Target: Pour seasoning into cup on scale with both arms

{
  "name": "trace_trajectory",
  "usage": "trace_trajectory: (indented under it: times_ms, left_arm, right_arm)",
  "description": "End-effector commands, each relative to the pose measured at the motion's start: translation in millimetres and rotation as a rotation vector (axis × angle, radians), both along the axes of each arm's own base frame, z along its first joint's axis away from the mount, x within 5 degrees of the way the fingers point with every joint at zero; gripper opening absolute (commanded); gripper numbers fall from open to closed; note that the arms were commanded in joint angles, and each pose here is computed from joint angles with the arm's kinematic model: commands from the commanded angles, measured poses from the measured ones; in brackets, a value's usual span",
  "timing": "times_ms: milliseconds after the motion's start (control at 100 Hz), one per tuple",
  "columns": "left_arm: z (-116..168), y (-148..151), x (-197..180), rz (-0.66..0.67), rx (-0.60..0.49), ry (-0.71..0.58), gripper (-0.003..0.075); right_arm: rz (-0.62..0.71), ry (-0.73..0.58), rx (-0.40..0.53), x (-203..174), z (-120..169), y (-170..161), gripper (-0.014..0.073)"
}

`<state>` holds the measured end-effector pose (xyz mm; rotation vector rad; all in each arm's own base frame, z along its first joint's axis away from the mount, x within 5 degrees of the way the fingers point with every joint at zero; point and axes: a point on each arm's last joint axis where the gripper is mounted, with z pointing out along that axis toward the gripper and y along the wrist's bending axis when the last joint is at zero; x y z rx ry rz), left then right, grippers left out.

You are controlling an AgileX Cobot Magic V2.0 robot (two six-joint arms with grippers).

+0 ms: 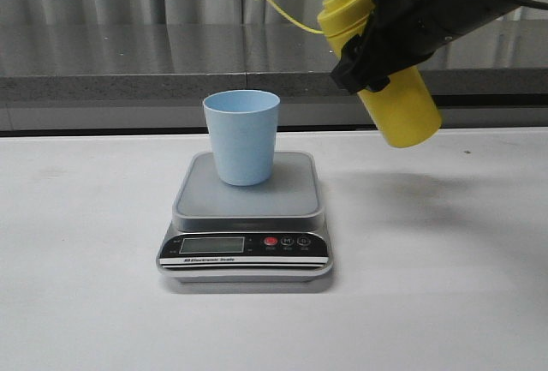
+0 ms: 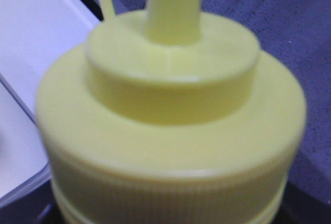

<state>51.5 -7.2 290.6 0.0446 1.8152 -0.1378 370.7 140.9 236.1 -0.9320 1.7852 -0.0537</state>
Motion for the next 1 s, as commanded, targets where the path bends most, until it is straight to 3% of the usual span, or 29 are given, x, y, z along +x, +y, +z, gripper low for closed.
trace_trajectory:
  times_ms: [0,360,560,990]
  left_arm:
    - [14.8,0.1,0.9,0.005,-0.021,-0.096,-0.0020]
    - [14.8,0.1,0.9,0.005,-0.021,-0.096,-0.0020]
    - [14.8,0.1,0.9,0.005,-0.021,-0.096,-0.0020]
    - [14.8,0.1,0.9,0.005,-0.021,-0.096,-0.0020]
  right_arm:
    - [0.036,-0.122,-0.035,-0.5,41.5,4.9,-0.0060]
    - [0.117,-0.159,-0.370,-1.8,39.7,10.6,-0.0060]
    - [0.122,-0.177,-0.471,2.9,43.0,23.4,-0.0059]
    - [0.187,-0.276,-0.799,2.9,40.2,42.1,-0.0059]
